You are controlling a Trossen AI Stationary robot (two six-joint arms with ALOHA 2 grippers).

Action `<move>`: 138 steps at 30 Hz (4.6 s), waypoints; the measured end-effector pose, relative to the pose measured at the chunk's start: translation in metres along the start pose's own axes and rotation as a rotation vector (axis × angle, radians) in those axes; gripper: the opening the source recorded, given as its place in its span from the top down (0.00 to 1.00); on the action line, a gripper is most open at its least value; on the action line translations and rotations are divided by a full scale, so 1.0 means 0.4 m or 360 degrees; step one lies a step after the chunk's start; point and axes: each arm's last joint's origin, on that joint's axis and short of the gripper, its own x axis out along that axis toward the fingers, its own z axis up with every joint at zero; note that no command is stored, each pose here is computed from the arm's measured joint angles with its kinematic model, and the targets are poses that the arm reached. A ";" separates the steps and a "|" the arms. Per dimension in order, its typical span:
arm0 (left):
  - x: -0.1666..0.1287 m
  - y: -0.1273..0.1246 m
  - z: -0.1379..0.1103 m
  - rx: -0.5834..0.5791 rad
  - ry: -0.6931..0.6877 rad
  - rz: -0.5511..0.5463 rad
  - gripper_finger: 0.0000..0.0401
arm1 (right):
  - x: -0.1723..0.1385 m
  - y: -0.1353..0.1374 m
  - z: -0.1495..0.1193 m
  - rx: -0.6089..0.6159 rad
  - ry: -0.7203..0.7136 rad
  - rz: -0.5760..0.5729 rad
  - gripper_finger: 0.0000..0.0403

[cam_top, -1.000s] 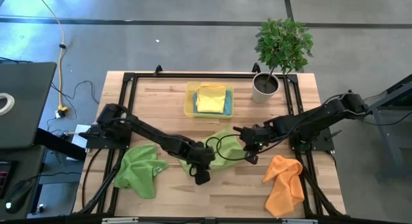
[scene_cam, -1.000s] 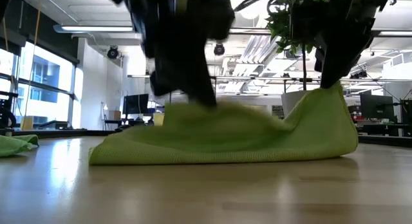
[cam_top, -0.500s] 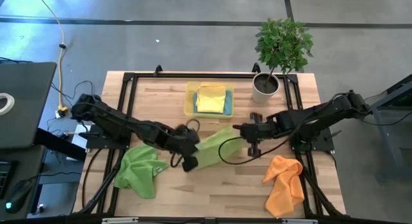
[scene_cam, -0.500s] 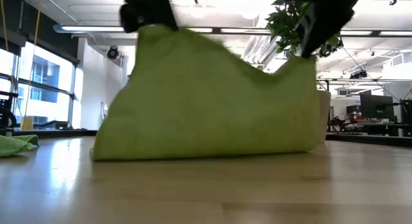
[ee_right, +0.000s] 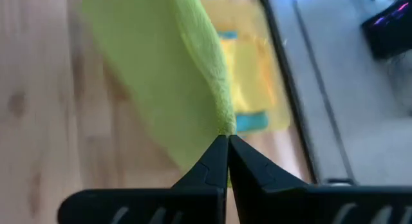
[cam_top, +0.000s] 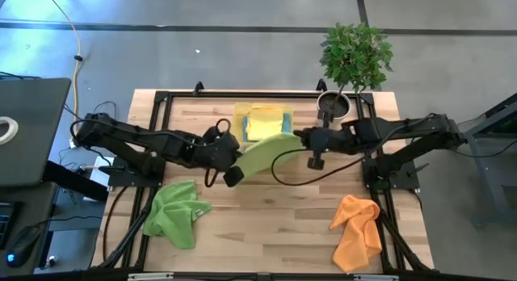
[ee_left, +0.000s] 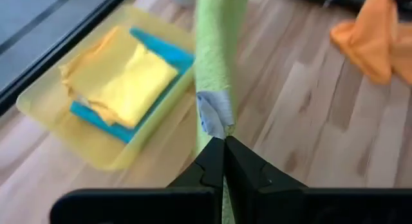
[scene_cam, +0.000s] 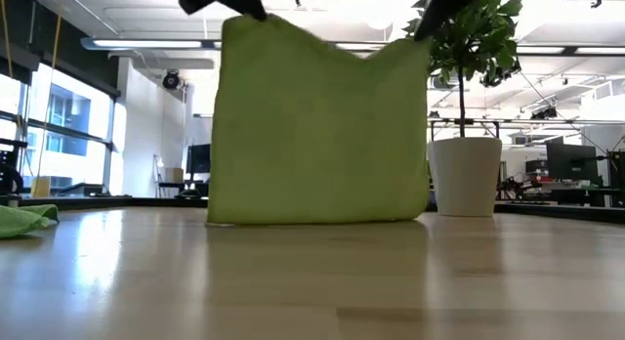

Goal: Fold microfiber towels
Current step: Fold the light green microfiber cloth

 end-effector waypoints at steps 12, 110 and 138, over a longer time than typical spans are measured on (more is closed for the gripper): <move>0.091 -0.253 -0.135 0.0078 0.0303 -0.0524 1.00 | 0.069 0.204 -0.142 0.0292 0.0391 0.0693 1.00; 0.272 -0.130 -0.246 -0.0188 0.1375 0.0068 0.61 | -0.110 0.013 -0.276 0.0471 -0.0195 0.0880 0.56; 0.328 -0.133 -0.352 -0.1006 0.0872 0.0409 0.61 | -0.111 0.013 -0.269 0.0291 -0.0298 0.0870 0.56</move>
